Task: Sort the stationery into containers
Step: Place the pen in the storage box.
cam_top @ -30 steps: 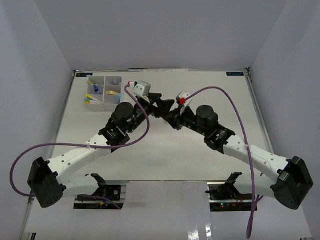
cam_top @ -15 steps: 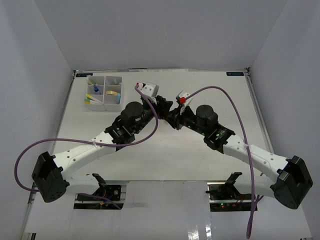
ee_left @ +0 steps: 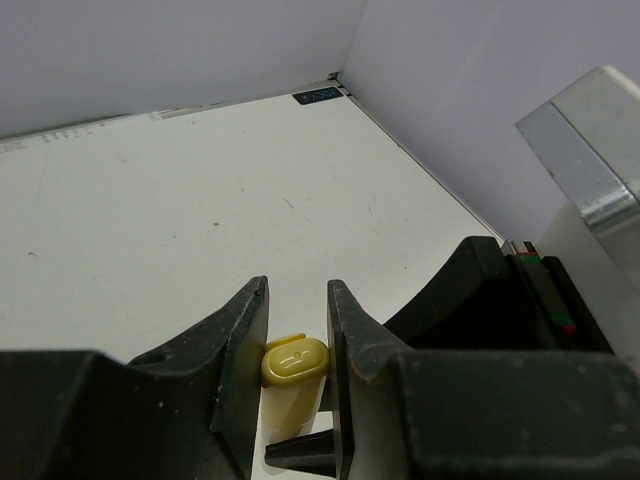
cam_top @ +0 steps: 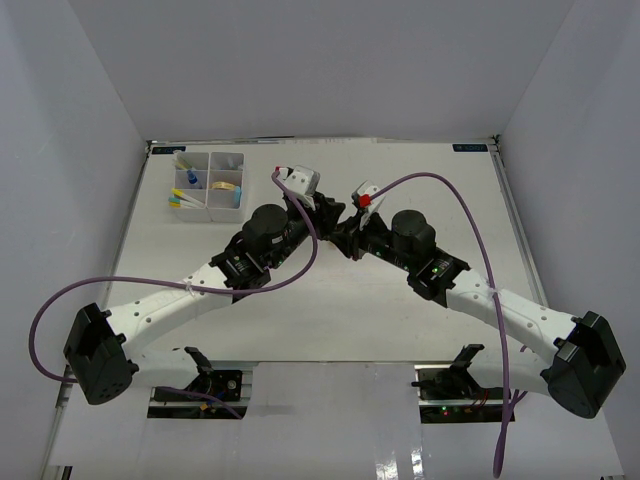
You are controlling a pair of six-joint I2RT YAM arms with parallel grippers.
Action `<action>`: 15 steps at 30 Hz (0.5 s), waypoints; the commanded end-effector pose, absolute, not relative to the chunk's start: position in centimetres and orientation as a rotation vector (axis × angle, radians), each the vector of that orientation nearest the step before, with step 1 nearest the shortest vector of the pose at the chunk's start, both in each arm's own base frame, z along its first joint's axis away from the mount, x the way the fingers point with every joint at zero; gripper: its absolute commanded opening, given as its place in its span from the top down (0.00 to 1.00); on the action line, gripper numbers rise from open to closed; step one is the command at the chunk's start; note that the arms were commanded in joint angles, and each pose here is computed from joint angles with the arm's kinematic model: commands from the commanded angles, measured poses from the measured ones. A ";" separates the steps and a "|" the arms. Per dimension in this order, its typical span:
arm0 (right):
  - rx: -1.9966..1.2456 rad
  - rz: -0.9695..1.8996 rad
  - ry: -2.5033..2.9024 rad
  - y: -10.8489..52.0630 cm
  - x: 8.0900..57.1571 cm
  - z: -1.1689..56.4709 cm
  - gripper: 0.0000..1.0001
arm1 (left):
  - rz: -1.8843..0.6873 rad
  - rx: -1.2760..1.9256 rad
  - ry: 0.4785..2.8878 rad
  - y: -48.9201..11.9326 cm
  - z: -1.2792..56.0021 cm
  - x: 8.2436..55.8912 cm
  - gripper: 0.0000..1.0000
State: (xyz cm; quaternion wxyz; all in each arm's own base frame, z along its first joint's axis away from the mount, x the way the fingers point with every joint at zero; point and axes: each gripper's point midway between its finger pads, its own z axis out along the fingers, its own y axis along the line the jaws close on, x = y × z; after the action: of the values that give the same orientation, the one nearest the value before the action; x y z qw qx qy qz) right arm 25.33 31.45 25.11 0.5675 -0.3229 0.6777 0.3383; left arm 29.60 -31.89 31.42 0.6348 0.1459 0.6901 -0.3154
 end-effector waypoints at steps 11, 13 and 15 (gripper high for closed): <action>-0.720 0.785 1.536 31.2 25.7 27.6 0.31 | -0.633 0.293 1.536 -30.4 33.3 30.4 0.98; -0.731 0.774 1.555 30.9 25.5 27.1 0.26 | -0.595 0.293 1.529 -30.1 33.2 30.8 0.98; -0.724 0.760 1.563 30.4 25.4 26.9 0.23 | -0.540 0.271 1.525 -29.3 33.1 31.4 0.99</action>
State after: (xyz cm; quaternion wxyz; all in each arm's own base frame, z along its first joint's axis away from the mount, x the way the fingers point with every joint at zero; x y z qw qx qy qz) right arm 25.38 31.11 24.93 0.5663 -0.3195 0.6836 0.3315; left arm 30.56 -30.66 31.19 0.6523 0.1408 0.6937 -0.2712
